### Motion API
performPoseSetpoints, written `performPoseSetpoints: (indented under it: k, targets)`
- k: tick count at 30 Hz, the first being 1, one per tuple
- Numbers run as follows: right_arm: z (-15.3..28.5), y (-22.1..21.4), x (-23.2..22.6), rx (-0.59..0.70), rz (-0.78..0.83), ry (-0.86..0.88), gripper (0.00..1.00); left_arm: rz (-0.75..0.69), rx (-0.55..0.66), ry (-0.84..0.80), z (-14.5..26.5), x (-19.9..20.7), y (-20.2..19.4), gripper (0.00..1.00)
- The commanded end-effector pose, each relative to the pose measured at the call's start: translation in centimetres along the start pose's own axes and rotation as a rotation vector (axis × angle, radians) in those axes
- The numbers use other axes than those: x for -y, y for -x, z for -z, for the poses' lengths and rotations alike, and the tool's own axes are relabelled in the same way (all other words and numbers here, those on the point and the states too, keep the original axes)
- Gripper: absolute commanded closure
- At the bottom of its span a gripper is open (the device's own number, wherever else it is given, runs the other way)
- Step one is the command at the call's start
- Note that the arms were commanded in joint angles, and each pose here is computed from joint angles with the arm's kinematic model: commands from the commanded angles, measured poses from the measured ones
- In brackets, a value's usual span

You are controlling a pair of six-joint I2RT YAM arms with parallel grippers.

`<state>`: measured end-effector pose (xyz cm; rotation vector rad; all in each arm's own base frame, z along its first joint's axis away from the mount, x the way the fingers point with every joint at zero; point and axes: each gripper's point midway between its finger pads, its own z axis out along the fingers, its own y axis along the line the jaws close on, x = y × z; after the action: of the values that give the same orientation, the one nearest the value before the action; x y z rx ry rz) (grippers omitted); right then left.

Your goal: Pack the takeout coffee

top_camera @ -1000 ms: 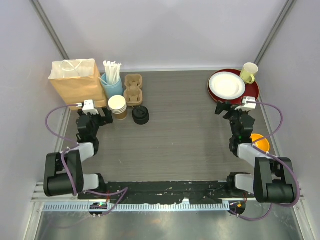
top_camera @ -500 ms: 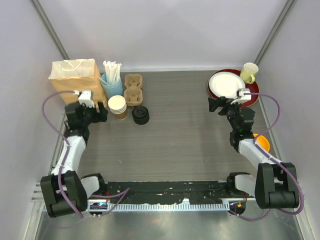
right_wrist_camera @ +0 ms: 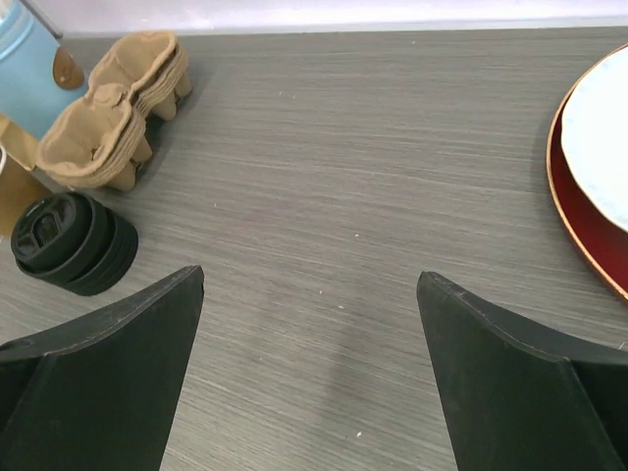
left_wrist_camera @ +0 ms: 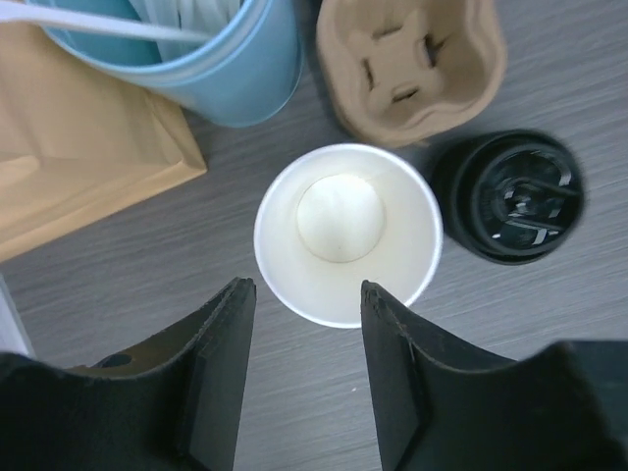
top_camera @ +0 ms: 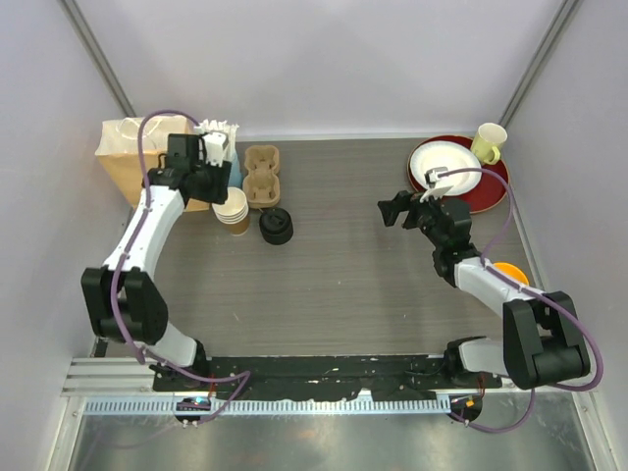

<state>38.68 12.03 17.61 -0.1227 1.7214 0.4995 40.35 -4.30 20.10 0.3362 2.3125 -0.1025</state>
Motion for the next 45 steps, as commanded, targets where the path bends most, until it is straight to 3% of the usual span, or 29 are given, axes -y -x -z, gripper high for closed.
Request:
performPoseSetpoints:
  k: [1, 3, 5, 16, 23, 33, 45]
  targets:
    - [-0.6, 1.6, -0.9, 0.032, 0.056, 0.037, 0.05, -0.059, -0.098, 0.149, -0.2, -2.6, -0.1, 0.53]
    - [-0.6, 1.4, -1.0, 0.025, 0.063, 0.041, 0.05, -0.061, -0.131, 0.136, -1.6, -2.4, -0.4, 0.63]
    - [-0.7, 1.4, -1.0, 0.026, 0.069, 0.040, 0.05, -0.065, -0.143, 0.120, -2.3, -2.2, -0.5, 0.66]
    - [-1.3, 0.7, -1.5, 0.004, 0.080, 0.069, 0.05, -0.082, -0.174, 0.132, -4.5, -2.5, -0.8, 0.65]
    - [-1.3, 0.5, -1.6, -0.002, 0.083, 0.071, 0.05, -0.068, -0.176, 0.087, -4.1, -1.7, -0.5, 1.00]
    - [-1.4, 0.3, -2.1, -0.015, 0.081, 0.087, 0.05, -0.059, -0.148, 0.084, -1.1, -1.5, 0.5, 1.00]
    - [-1.8, -0.1, -3.0, -0.046, 0.085, 0.118, 0.05, 0.124, -0.142, -0.103, -0.5, -1.7, -0.1, 1.00]
